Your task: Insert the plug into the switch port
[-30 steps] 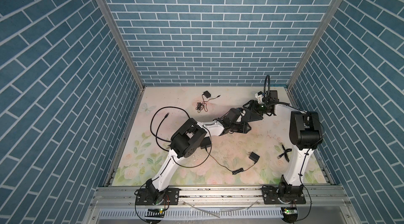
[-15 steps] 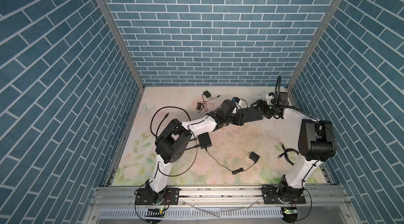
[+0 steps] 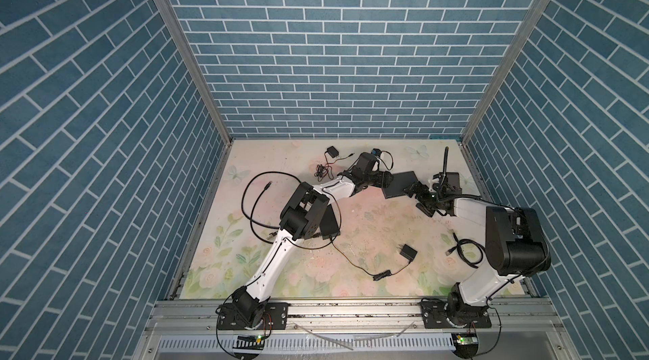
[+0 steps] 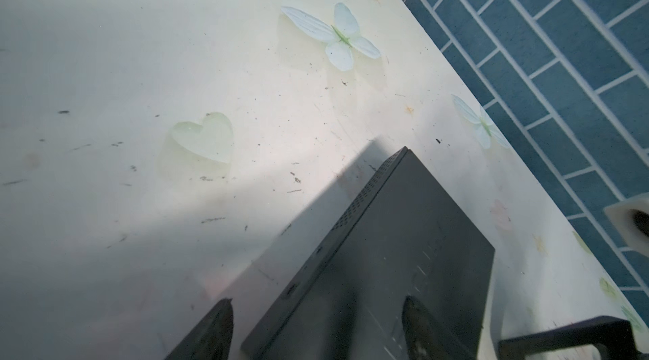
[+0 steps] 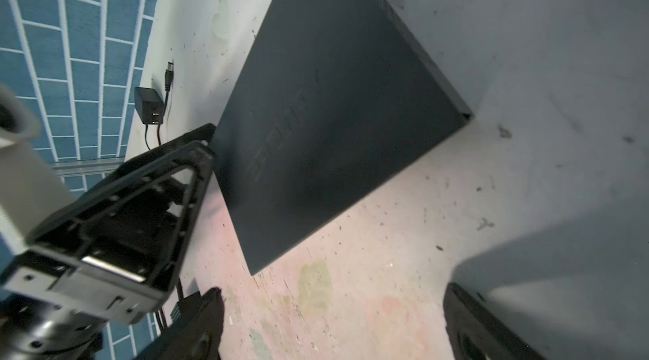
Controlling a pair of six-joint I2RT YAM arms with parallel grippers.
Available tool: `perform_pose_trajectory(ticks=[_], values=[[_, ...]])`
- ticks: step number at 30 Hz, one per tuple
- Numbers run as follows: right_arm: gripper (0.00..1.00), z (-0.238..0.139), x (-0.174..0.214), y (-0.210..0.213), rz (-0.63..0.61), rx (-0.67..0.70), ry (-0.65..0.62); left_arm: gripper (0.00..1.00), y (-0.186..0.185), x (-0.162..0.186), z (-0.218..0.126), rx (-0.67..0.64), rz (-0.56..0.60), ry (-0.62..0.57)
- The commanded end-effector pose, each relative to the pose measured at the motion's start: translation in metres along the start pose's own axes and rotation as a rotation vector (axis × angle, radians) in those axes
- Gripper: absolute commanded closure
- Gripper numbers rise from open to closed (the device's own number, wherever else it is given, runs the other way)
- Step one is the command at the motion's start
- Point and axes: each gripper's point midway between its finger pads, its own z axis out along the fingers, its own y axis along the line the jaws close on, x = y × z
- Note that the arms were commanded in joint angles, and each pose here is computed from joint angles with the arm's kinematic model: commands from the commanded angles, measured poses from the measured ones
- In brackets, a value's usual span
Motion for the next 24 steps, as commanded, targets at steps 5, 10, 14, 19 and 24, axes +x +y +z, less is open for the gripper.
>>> perform_pose_trajectory(ticks=[5, 10, 14, 19, 24], values=[[0.04, 0.019, -0.024, 0.012, 0.028, -0.047, -0.026, 0.26, -0.034, -0.01, 0.006, 0.192, -0.019, -0.016], [0.04, 0.035, -0.055, 0.021, 0.016, -0.053, -0.032, 0.28, -0.07, 0.011, -0.022, 0.364, -0.002, 0.035], [0.08, 0.043, -0.067, 0.038, -0.066, -0.08, 0.009, 0.29, -0.094, 0.032, -0.05, 0.453, 0.008, 0.071], [0.12, 0.052, -0.056, 0.042, -0.125, -0.08, 0.093, 0.29, -0.119, 0.048, -0.075, 0.449, 0.065, 0.071], [0.12, 0.046, -0.043, 0.032, -0.155, -0.048, 0.114, 0.3, -0.06, 0.024, -0.093, 0.213, -0.012, -0.007]])
